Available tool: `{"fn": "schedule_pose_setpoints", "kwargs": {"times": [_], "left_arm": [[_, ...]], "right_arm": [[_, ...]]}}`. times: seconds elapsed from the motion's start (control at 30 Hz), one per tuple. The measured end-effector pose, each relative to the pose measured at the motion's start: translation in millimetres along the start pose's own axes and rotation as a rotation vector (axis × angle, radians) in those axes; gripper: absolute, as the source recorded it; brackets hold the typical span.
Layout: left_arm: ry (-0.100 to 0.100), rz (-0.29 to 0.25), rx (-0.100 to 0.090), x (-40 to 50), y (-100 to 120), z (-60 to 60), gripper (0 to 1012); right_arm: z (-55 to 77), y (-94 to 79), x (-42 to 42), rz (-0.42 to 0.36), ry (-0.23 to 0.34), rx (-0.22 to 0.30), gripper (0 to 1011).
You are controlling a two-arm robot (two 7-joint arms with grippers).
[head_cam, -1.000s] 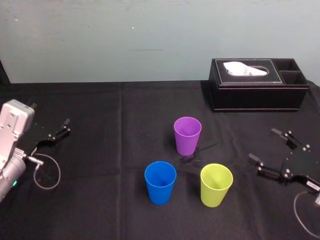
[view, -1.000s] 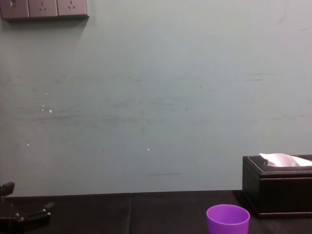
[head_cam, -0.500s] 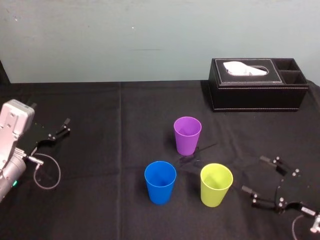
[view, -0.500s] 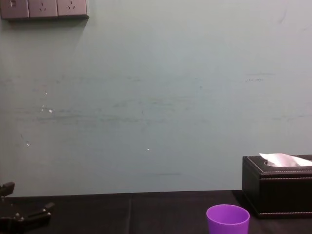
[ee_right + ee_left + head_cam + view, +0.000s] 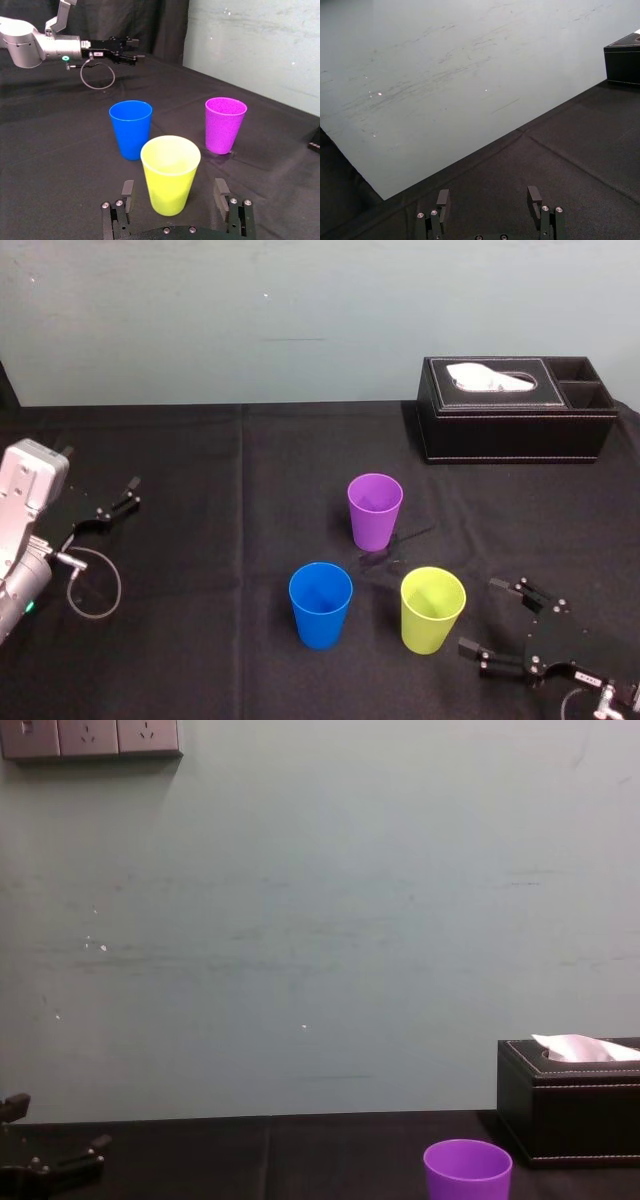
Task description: Stack the three plastic cups sequentially using one hand.
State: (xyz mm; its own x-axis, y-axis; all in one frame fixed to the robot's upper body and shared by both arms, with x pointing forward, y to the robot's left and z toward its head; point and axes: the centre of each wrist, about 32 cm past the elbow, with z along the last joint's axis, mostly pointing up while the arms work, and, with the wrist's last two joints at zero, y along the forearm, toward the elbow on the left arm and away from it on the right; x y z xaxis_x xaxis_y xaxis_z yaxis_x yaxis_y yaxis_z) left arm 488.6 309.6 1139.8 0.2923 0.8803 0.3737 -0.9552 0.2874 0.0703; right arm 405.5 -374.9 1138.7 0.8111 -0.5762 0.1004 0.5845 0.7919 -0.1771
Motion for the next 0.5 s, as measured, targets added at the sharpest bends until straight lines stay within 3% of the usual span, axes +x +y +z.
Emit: {"fn": "schedule_pose_setpoints", "kwargs": {"times": [0.5], "left_arm": [[0.0, 0.0, 0.0, 0.0, 0.0, 0.0, 1010]], "right_arm": [[-8.3, 13.3, -2.2, 0.041, 0.048, -0.009, 1000]]}}
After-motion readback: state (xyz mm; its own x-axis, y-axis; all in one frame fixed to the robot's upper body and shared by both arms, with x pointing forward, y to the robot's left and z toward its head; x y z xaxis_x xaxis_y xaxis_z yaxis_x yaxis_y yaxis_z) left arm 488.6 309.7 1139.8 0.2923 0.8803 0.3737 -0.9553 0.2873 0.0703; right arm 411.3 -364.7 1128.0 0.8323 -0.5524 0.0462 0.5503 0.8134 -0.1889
